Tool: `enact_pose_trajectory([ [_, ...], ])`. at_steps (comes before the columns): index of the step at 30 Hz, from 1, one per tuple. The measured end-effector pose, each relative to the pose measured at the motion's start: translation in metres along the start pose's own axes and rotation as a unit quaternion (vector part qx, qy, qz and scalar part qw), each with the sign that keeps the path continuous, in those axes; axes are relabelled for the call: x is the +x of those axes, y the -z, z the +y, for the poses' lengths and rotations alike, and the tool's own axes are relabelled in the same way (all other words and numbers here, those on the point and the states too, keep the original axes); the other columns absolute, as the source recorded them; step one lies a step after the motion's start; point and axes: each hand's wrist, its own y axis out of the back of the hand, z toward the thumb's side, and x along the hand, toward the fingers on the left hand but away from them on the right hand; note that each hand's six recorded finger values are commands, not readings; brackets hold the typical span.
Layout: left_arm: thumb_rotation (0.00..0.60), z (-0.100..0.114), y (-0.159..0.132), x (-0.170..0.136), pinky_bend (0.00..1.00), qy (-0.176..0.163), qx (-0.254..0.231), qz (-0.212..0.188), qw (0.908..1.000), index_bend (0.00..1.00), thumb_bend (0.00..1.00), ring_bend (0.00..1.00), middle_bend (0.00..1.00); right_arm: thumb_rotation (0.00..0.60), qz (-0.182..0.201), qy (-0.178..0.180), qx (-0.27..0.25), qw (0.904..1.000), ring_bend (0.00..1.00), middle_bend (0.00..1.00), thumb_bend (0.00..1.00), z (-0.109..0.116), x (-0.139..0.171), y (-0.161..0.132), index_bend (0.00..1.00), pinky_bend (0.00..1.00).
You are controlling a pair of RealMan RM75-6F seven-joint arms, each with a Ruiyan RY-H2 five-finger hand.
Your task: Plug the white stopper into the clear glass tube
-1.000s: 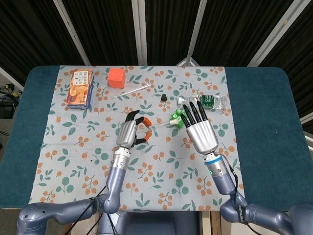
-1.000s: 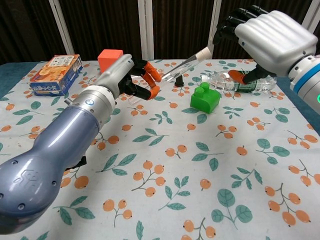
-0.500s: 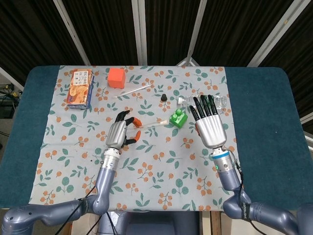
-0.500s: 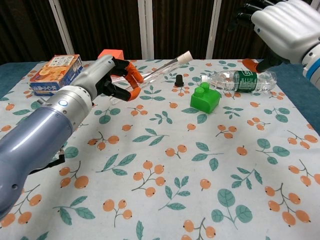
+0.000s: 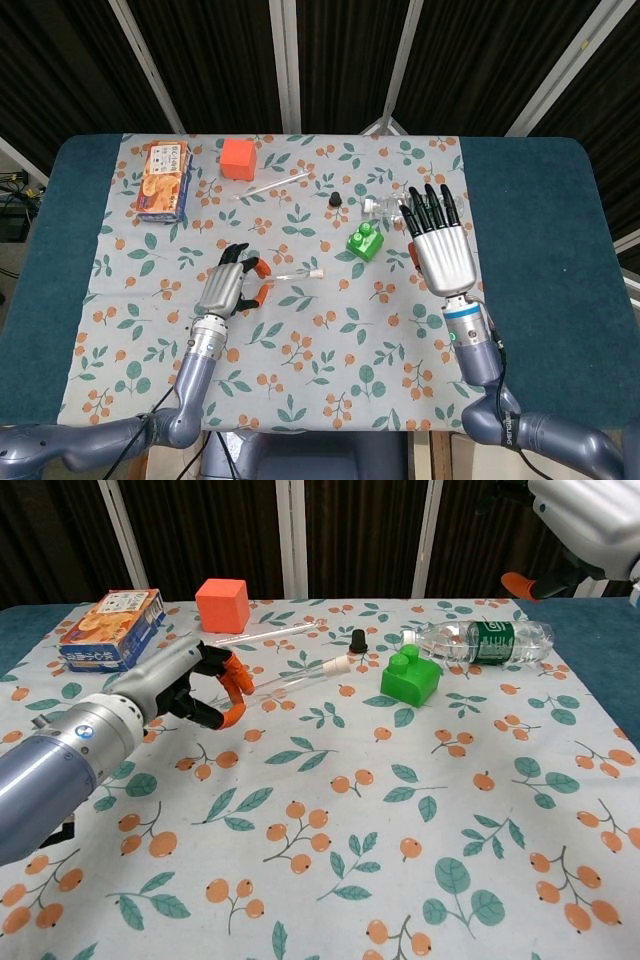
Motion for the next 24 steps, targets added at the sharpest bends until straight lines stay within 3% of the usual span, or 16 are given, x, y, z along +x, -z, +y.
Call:
enact_pose_trajectory([
  [16,0.600,-0.029,0.010,0.000,0.00,0.042,0.059,0.025,0.9971,0.53,0.84,0.09,0.57,0.600,0.005,0.002,-0.003,1.0000,0.04,0.12,0.40,0.005,0.000,0.003,0.25,0.07],
  [24,0.600,-0.032,0.006,0.002,0.00,0.049,0.079,0.026,0.9953,0.50,0.76,0.09,0.55,0.600,0.005,0.001,-0.007,1.0000,0.04,0.12,0.40,0.005,-0.001,0.002,0.25,0.07],
])
